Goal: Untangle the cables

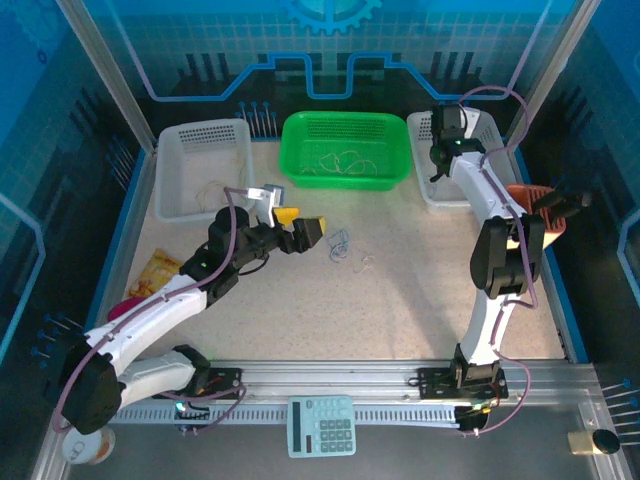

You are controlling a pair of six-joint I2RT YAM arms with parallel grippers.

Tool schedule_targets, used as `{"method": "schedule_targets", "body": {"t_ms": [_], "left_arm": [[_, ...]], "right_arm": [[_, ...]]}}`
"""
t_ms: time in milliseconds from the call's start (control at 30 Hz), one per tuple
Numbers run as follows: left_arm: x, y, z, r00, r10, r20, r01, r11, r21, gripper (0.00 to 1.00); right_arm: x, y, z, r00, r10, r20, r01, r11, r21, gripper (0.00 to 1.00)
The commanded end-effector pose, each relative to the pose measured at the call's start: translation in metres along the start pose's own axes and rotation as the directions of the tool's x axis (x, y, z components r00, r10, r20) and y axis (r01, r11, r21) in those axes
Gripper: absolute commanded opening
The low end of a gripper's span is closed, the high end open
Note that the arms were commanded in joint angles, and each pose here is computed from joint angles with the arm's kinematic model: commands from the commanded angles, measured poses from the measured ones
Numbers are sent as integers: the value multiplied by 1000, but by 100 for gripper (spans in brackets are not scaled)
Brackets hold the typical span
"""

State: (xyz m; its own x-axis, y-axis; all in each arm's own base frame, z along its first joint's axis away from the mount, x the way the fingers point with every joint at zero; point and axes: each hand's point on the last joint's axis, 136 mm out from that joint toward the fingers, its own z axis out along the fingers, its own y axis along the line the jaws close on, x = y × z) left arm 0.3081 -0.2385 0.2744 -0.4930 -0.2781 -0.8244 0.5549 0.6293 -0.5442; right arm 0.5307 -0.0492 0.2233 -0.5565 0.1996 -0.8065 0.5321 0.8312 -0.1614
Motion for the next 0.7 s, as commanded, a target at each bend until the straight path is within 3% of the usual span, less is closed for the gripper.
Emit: {"method": "schedule_targets", "body": {"t_ms": [0, 67, 200, 367, 467, 667], "left_arm": [[-7, -6, -5, 1000, -10, 26, 9, 1000, 28, 99], [-7, -6, -5, 1000, -16, 25, 15, 999, 30, 99], [-6, -3, -6, 999, -30, 20, 30, 1000, 7, 99], [-2, 11, -4, 997, -68, 19, 69, 996, -58, 99], [3, 23, -3, 994, -104, 24, 106, 989, -105, 99], [17, 46, 4, 985, -171, -20, 164, 967, -195, 99]], "right_arm": [[-9, 0, -6, 1000, 10, -25, -11, 998, -55, 72], [-14, 2, -15, 999, 27, -22, -29, 995, -95, 77], [-26, 18, -43, 996, 83, -23, -87, 962, -259, 78], [-15, 56, -100, 990, 125, -59, -137, 840, -525, 77], [14, 81, -138, 995, 71, -74, -102, 762, -640, 76], [114, 121, -177, 982, -112, -152, -47, 637, -769, 75]]}}
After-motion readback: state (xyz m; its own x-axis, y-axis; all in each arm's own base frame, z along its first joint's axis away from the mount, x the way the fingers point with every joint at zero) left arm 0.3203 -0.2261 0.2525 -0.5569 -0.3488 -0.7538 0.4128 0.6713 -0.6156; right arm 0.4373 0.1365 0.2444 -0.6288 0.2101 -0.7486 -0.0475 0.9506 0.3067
